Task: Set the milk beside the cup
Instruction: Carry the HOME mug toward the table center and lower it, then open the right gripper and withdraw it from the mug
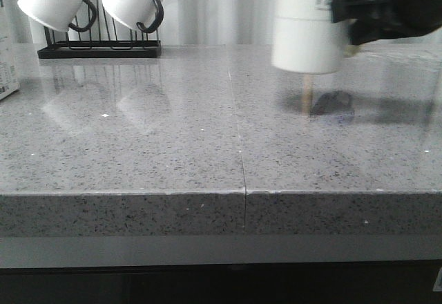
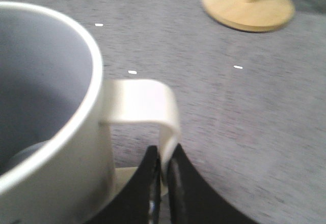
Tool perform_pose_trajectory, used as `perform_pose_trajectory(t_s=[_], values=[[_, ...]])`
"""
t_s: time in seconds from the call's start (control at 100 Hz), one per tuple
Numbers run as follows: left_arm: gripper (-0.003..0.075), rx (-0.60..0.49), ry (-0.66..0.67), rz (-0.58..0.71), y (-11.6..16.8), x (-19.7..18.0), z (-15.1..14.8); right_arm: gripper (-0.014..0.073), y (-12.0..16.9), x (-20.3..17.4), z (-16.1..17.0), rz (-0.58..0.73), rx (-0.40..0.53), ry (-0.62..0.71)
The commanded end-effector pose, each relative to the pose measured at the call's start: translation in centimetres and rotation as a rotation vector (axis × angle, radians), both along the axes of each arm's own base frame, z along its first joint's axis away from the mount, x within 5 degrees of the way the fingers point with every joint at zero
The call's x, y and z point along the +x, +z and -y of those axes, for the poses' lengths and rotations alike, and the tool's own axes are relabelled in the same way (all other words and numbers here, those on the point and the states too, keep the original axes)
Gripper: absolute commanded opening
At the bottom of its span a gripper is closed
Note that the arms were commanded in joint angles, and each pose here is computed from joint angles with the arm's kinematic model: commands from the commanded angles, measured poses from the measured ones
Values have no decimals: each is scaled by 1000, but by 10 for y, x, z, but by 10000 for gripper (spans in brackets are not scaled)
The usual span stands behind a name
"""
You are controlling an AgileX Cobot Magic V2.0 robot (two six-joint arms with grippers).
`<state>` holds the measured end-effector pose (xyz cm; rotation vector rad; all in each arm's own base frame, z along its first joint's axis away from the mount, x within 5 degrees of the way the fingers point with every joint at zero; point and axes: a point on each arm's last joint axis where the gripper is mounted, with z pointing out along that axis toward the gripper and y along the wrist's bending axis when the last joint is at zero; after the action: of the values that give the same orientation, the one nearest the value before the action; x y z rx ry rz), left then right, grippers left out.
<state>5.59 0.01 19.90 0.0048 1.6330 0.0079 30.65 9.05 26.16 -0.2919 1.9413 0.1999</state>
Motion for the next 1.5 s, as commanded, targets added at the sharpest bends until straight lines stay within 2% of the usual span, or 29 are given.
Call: perform_pose_trajectory(t_s=[0.0, 0.27, 0.5, 0.57, 0.72, 0.84, 1.18, 1.27, 1.49], values=[[-21, -10, 1, 73, -5, 0, 0, -64, 22, 6, -17, 129, 62, 43], [-21, -10, 1, 73, -5, 0, 0, -64, 6, 20, -57, 139, 97, 129], [-21, -10, 1, 73, -5, 0, 0, -61, -5, 27, -63, 134, 97, 136], [-21, -10, 1, 73, -5, 0, 0, -16, -5, 27, -63, 134, 97, 137], [-21, -10, 1, 73, -5, 0, 0, 164, -6, 27, -62, 120, 91, 135], [-21, -10, 1, 73, -5, 0, 0, 223, -7, 27, -62, 110, 87, 134], [-21, -10, 1, 73, -5, 0, 0, 209, -1, 0, -50, 107, 86, 133], [-21, -10, 1, 73, -5, 0, 0, 169, 0, -16, -43, 105, 85, 133], [-21, -10, 1, 73, -5, 0, 0, 13, 10, -62, -21, 84, 73, 127]])
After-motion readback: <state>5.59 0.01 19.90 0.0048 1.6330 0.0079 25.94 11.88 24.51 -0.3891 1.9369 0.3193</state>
